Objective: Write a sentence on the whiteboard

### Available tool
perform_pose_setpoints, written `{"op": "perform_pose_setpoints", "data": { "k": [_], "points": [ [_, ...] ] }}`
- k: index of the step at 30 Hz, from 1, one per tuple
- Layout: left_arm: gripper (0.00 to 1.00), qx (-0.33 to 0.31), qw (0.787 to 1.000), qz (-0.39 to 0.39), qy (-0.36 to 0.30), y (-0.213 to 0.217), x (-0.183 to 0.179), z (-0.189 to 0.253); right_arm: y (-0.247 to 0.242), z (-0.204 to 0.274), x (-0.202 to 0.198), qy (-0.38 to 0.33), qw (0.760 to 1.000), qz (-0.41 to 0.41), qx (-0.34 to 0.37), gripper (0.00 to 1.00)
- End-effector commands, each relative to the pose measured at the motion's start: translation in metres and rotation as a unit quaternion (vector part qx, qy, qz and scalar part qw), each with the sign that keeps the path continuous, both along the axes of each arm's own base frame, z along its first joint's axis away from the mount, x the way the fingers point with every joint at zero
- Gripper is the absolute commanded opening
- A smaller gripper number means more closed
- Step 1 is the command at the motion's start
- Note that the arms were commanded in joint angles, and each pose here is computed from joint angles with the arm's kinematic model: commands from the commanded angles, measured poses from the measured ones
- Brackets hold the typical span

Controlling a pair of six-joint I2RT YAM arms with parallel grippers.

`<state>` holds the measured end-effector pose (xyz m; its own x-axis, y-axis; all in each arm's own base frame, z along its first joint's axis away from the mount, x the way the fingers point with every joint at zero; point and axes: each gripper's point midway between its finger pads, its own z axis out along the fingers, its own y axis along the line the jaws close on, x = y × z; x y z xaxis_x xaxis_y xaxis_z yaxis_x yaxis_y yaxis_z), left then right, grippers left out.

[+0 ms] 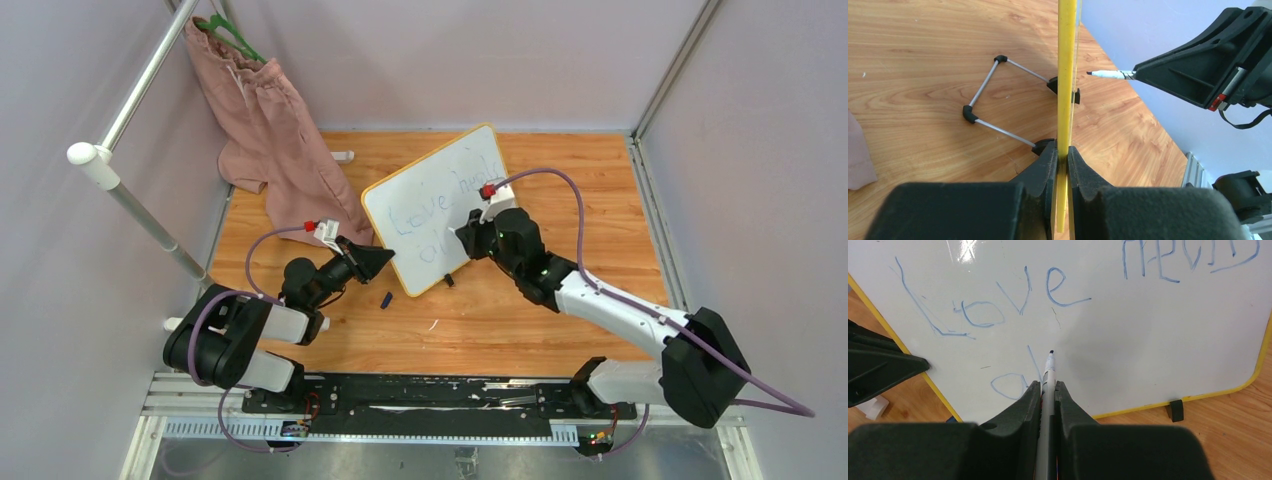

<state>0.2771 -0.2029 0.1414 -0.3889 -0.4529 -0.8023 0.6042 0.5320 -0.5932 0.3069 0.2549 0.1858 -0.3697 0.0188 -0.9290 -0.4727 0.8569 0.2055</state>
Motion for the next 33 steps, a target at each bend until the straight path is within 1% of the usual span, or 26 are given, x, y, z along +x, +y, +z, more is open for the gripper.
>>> {"op": "perform_pose_setpoints", "data": {
  "k": [1,16,33],
  "points": [
    [0.00,-0.006,1.000,-0.009,-0.026,-0.002,-0.005,0.012,0.005,0.024,0.014,-0.022,0.999,-0.010,0.031,0.00],
    [0.00,-0.006,1.000,-0.009,-0.027,-0.003,-0.004,0.012,0.012,0.015,0.024,-0.013,0.999,-0.011,0.034,0.00],
    [0.00,-0.008,1.000,-0.009,-0.027,-0.003,-0.004,0.012,0.000,-0.019,0.009,0.021,1.000,-0.016,0.017,0.00]
  ]
}}
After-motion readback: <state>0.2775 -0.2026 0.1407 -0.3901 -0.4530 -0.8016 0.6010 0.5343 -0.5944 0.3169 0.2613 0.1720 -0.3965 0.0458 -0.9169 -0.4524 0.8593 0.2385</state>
